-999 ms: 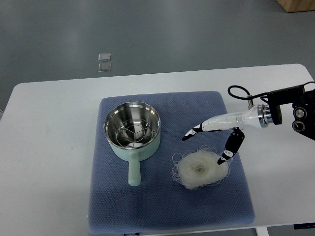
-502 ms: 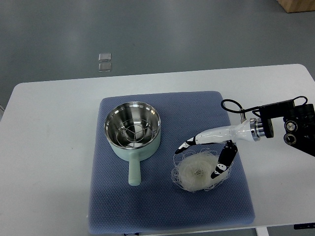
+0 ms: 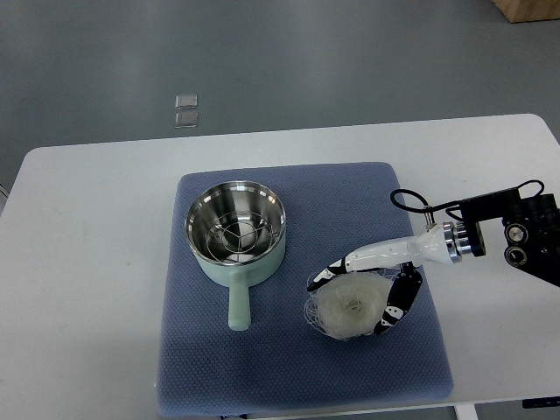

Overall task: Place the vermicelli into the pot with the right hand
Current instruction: 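Close the right hand fingers around the vermicelli bundle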

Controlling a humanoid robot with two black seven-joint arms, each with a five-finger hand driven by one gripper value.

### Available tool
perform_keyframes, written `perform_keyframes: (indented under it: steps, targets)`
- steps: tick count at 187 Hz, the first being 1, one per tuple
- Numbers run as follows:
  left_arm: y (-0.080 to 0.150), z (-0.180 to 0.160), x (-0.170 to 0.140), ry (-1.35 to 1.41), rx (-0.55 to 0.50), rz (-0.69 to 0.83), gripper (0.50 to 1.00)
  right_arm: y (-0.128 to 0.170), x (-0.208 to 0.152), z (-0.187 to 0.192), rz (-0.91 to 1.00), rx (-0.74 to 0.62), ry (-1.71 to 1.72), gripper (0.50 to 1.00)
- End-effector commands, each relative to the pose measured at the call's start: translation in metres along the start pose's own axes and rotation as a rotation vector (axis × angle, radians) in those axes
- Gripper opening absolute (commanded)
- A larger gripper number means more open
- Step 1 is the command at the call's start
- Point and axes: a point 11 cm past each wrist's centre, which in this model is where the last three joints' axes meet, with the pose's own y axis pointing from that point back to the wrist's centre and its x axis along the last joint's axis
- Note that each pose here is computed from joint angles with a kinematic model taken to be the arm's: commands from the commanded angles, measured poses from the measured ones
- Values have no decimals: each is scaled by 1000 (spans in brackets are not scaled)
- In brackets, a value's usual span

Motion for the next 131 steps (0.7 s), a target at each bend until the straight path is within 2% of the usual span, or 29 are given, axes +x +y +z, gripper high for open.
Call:
perform_keyframes:
  steps: [1, 131]
  targets:
    - [0, 0, 0, 0, 0, 0, 1000, -4, -6, 1, -10, 7, -16, 928]
    - [0, 0, 0, 0, 0, 0, 1000, -6, -7, 20, 42, -45, -26, 928]
